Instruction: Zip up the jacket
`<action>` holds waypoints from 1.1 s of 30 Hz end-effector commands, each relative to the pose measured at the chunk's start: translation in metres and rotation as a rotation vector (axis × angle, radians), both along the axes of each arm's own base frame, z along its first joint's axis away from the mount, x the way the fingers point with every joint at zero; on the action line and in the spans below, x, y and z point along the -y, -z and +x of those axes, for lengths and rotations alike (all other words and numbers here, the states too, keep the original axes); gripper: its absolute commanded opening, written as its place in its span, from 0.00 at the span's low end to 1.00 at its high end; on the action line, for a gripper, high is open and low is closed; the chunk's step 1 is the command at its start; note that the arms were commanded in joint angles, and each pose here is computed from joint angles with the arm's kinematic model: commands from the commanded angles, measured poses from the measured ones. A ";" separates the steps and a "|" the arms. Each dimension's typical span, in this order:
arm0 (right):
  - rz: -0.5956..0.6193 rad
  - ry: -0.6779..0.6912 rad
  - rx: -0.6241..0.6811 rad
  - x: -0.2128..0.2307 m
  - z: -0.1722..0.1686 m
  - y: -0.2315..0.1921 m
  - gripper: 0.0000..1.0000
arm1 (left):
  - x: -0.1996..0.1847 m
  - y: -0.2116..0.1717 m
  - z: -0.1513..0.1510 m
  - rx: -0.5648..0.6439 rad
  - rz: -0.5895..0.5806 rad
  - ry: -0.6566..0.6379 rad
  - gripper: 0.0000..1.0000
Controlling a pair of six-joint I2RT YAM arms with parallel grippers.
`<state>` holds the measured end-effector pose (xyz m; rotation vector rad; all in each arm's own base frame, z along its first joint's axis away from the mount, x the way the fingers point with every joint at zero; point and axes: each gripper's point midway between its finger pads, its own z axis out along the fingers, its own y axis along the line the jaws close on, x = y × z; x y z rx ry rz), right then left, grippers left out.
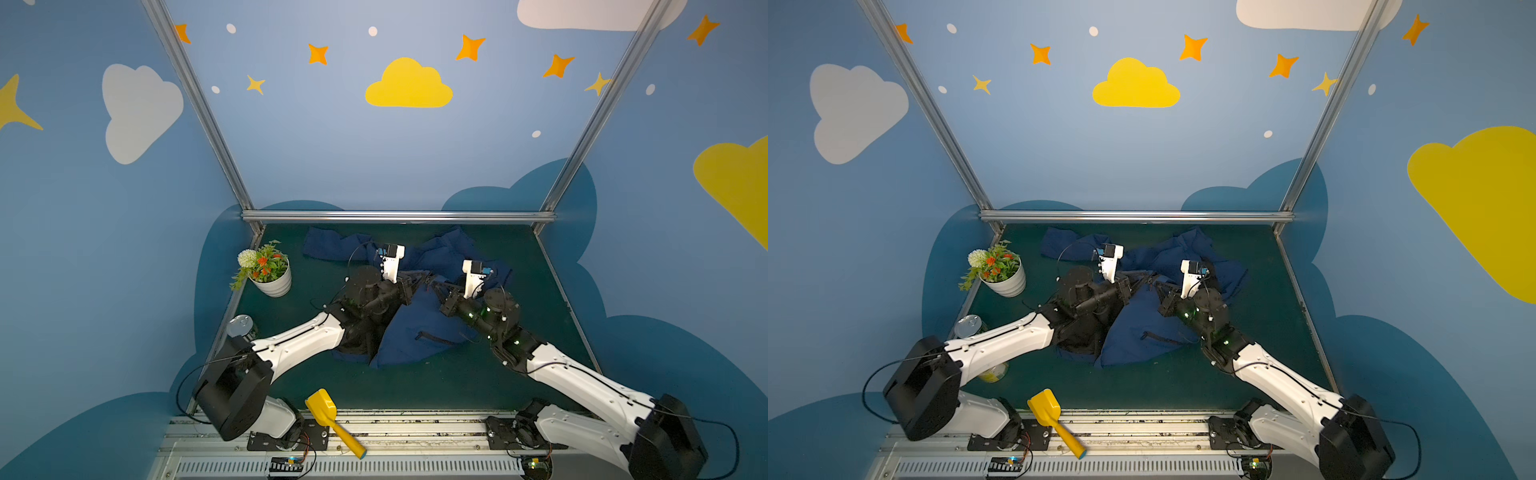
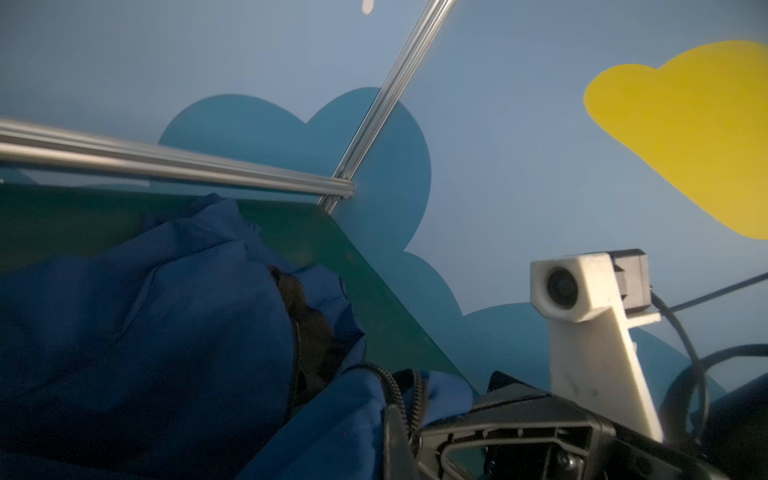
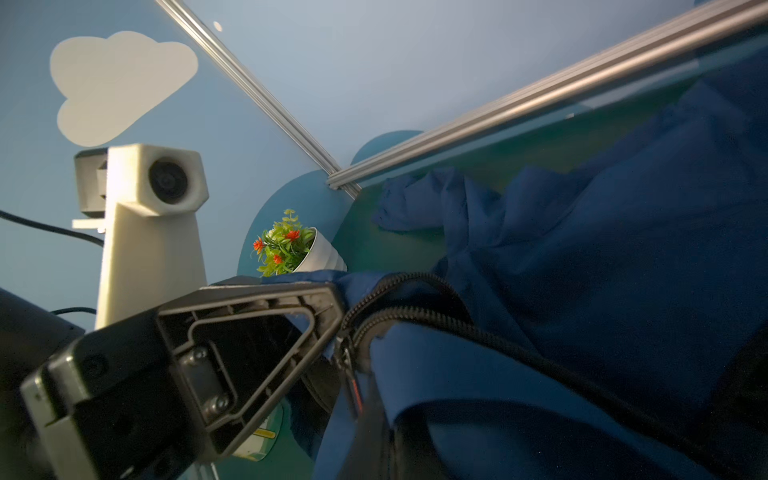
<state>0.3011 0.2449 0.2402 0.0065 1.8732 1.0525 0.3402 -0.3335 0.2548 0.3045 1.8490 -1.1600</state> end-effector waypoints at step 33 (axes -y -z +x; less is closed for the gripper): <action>-0.604 -0.110 0.073 0.020 0.020 -0.031 0.38 | -0.048 0.022 0.050 -0.541 -0.002 0.084 0.03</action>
